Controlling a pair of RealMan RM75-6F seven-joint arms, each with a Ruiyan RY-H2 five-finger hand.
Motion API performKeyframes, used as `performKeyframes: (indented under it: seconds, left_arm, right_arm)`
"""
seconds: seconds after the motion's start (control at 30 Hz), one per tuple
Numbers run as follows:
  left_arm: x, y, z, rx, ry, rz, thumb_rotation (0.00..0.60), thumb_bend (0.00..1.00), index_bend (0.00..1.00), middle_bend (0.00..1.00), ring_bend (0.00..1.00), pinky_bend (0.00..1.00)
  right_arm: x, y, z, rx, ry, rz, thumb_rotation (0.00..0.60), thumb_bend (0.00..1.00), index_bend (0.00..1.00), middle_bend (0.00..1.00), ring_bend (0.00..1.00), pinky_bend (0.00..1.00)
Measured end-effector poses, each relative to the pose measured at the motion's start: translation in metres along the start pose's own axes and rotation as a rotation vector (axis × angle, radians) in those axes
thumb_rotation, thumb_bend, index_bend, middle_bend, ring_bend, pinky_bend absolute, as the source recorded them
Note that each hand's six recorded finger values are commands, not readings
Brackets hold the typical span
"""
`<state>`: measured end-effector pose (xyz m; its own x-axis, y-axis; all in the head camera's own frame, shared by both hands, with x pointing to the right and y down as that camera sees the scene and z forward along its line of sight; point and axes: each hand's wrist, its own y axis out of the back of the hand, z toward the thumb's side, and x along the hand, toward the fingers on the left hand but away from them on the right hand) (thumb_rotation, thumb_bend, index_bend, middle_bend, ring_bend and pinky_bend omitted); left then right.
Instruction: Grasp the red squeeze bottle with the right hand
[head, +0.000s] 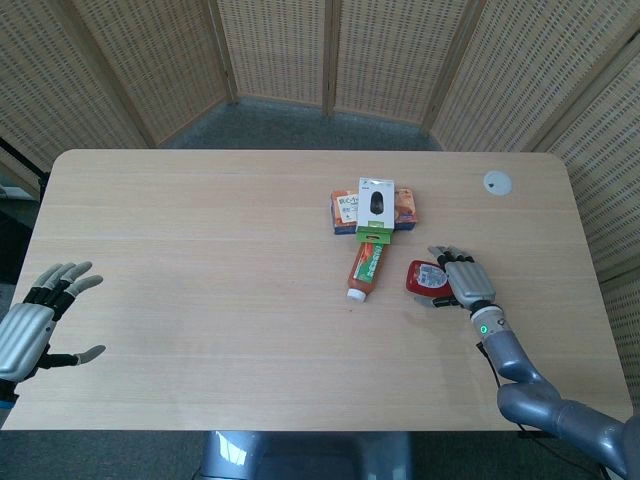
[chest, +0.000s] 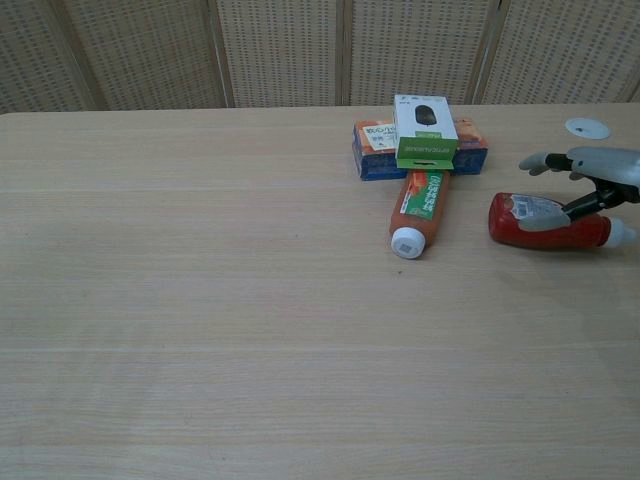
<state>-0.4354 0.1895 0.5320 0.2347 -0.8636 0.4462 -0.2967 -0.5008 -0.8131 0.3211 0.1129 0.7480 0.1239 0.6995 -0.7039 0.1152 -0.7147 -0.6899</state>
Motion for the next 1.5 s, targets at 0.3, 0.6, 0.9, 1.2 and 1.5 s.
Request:
performKeyframes:
  seconds: [0.3, 0.6, 0.9, 1.2, 1.5]
  left_arm:
    - [-0.004, 0.001, -0.001, -0.002, 0.008, 0.000, 0.600, 0.00, 0.17, 0.05, 0.00, 0.00]
    - [-0.005, 0.001, -0.002, -0.003, 0.011, -0.001, 0.600, 0.00, 0.16, 0.04, 0.00, 0.00]
    - [-0.007, 0.001, -0.003, -0.013, 0.013, 0.001, 0.600, 0.00, 0.16, 0.03, 0.00, 0.00]
    - [-0.008, 0.001, -0.006, -0.014, 0.020, 0.005, 0.600, 0.00, 0.16, 0.03, 0.00, 0.00]
    - [-0.009, 0.001, -0.008, -0.017, 0.023, 0.005, 0.600, 0.00, 0.16, 0.02, 0.00, 0.00]
  right_arm:
    - [-0.006, -0.011, -0.005, -0.002, -0.017, -0.045, 0.373, 0.04, 0.00, 0.00, 0.00, 0.00]
    - [-0.008, -0.019, -0.009, -0.005, -0.025, -0.073, 0.586, 0.10, 0.00, 0.00, 0.00, 0.00]
    - [-0.011, -0.017, -0.005, -0.024, -0.013, -0.088, 0.600, 0.10, 0.00, 0.00, 0.00, 0.00]
    - [-0.013, -0.019, -0.003, -0.018, -0.018, -0.083, 0.600, 0.10, 0.11, 0.15, 0.01, 0.08]
    - [-0.015, -0.020, -0.003, -0.029, -0.029, -0.095, 0.600, 0.11, 0.41, 0.41, 0.29, 0.36]
